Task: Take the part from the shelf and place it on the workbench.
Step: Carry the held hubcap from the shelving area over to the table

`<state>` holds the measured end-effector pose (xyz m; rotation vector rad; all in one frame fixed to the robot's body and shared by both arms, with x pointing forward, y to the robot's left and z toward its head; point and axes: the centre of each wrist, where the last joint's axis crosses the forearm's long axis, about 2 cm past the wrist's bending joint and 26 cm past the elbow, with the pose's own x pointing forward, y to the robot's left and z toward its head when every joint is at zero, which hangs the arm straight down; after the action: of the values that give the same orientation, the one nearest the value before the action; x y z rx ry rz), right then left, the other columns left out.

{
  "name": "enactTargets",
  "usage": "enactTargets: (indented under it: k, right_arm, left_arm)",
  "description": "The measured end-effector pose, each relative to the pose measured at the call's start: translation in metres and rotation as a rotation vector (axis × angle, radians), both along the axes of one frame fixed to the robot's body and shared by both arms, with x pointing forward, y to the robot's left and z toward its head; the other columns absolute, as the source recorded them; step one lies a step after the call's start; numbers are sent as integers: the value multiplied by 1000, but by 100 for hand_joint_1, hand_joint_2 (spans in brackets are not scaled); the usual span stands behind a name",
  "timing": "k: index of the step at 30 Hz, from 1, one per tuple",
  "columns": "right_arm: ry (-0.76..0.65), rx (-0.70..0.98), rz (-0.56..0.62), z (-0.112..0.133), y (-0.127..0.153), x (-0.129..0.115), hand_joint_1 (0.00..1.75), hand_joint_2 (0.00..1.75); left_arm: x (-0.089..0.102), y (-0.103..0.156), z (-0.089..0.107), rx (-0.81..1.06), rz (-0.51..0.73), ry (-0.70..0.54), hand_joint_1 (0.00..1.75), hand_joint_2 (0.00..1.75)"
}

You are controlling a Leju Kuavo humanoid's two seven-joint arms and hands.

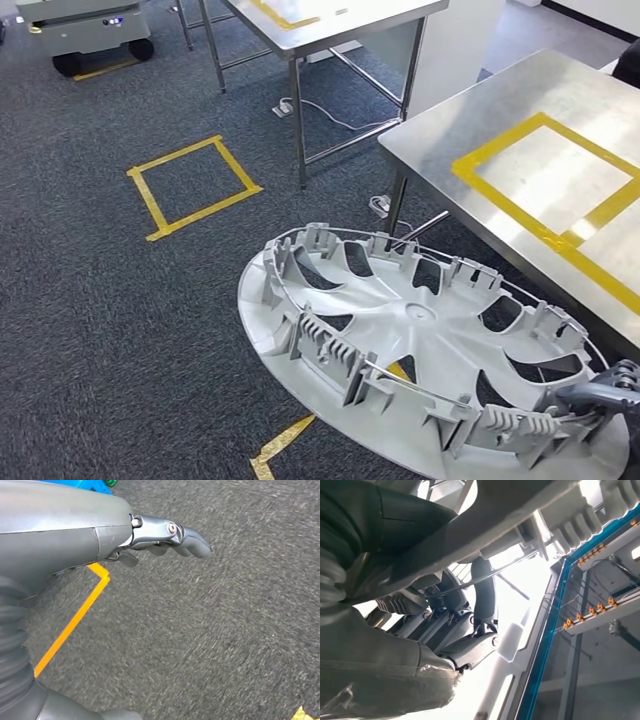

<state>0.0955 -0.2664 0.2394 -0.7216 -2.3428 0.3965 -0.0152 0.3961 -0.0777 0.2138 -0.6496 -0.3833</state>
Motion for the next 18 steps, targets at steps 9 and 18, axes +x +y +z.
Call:
enactTargets:
  k: [9,18]
  right_arm:
    - [-17,-7,-12,1,0,1,175,175]
    - [-38,-14,-53,2,0,-2,175,175]
  left_arm:
    - [-3,0,1,4,7,19,0,175]
    - [-6,3,2,-3,-6,12,0,175]
